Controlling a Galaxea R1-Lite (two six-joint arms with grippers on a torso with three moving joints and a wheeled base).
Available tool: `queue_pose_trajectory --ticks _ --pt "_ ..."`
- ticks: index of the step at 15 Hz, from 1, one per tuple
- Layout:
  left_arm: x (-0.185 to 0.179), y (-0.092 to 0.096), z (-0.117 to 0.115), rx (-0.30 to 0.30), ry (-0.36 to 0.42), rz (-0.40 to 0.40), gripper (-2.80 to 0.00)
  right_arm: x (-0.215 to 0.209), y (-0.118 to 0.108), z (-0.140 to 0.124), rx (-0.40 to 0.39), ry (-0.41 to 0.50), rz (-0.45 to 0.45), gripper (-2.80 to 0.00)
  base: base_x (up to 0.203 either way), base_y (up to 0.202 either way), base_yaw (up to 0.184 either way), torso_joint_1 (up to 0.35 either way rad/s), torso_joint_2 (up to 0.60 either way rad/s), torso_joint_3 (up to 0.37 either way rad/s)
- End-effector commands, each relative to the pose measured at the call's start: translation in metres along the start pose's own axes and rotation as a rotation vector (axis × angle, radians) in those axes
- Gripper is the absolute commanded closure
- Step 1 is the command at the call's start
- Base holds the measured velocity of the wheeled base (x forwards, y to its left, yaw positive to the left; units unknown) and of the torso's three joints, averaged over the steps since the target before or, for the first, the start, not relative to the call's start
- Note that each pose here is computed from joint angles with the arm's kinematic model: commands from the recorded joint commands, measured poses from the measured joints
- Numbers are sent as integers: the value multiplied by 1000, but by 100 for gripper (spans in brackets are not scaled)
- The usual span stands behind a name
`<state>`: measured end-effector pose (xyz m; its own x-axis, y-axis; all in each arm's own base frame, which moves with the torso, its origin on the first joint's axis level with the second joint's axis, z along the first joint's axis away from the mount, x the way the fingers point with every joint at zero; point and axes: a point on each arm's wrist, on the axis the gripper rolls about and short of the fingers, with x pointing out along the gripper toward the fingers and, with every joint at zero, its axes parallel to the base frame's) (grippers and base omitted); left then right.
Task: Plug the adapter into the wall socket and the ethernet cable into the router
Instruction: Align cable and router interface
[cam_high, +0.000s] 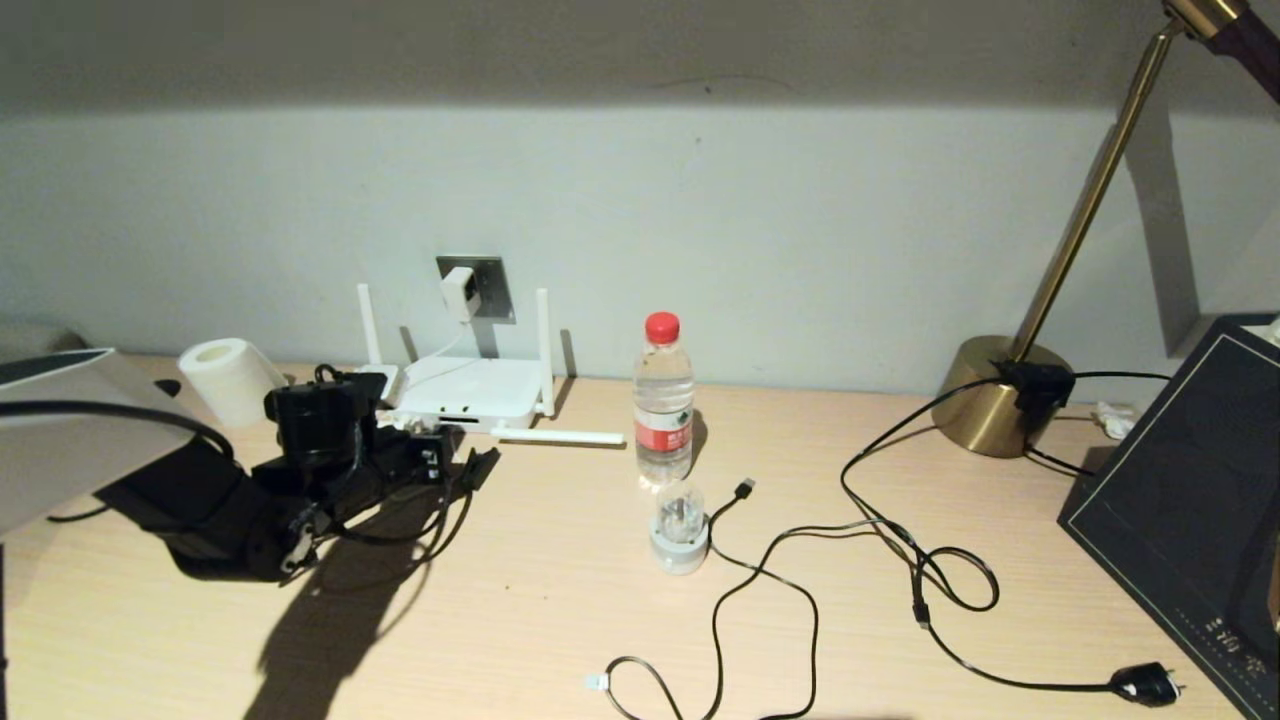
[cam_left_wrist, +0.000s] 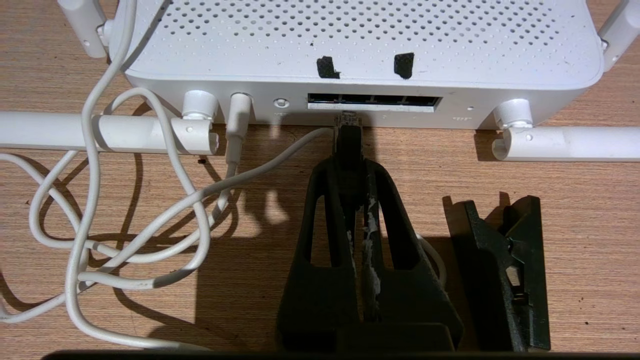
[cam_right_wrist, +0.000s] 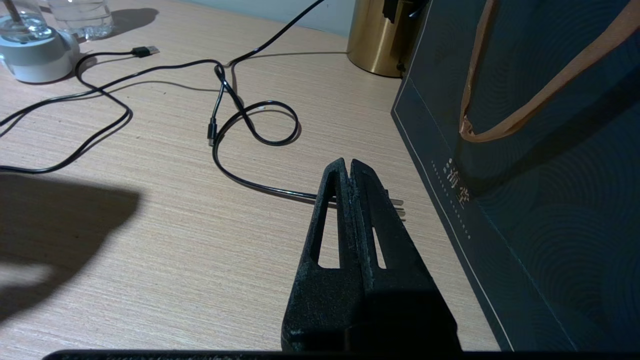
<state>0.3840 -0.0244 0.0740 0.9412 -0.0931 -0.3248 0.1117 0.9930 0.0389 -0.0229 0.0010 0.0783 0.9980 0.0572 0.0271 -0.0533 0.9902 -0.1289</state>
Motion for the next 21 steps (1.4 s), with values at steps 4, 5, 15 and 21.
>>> queue_pose_trajectory --ticks 4,5,15,21 --pt "0 3 0 -2 -5 7 0 1 0 -3 0 13 3 0 0 0 0 0 0 0" --pt "0 4 0 -4 -5 8 0 1 0 -3 0 13 3 0 0 0 0 0 0 0" --pt "3 5 0 -5 -9 11 0 1 0 -3 0 13 3 0 0 0 0 0 0 0" --pt "5 5 3 -5 -21 10 0 1 0 -3 0 13 3 0 0 0 0 0 0 0"
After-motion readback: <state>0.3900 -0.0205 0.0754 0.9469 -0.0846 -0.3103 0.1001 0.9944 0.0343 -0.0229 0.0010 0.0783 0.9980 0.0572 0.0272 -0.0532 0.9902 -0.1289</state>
